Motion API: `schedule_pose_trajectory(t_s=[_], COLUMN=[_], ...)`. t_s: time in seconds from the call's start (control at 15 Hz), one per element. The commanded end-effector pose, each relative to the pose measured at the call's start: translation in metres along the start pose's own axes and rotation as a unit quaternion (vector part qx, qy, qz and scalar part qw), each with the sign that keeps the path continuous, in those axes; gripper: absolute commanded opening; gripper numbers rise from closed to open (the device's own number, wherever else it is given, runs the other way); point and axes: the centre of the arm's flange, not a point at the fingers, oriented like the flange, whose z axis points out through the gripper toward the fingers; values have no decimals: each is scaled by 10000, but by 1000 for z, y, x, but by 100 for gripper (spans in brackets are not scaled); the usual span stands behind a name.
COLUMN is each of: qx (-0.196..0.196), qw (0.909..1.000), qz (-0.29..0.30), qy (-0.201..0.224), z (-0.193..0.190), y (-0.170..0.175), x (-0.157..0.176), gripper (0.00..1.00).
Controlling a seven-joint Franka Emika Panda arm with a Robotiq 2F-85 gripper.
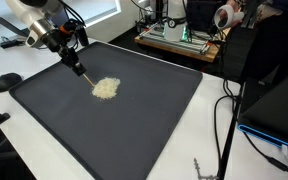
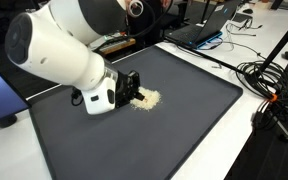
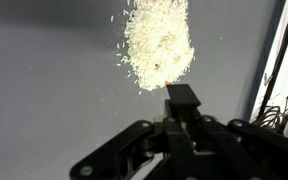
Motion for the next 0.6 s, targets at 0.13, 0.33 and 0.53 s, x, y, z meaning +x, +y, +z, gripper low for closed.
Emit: schedule_pose_trajectory(t_s=[0.13, 0.33, 0.53], qx=[742, 918, 1038], qw=[9968, 9949, 9935], qz=[211, 300, 364], qy=[207, 275, 308], z=[0, 3, 6], y=[34, 45, 53], x=[15, 14, 15], gripper=[3, 3, 3])
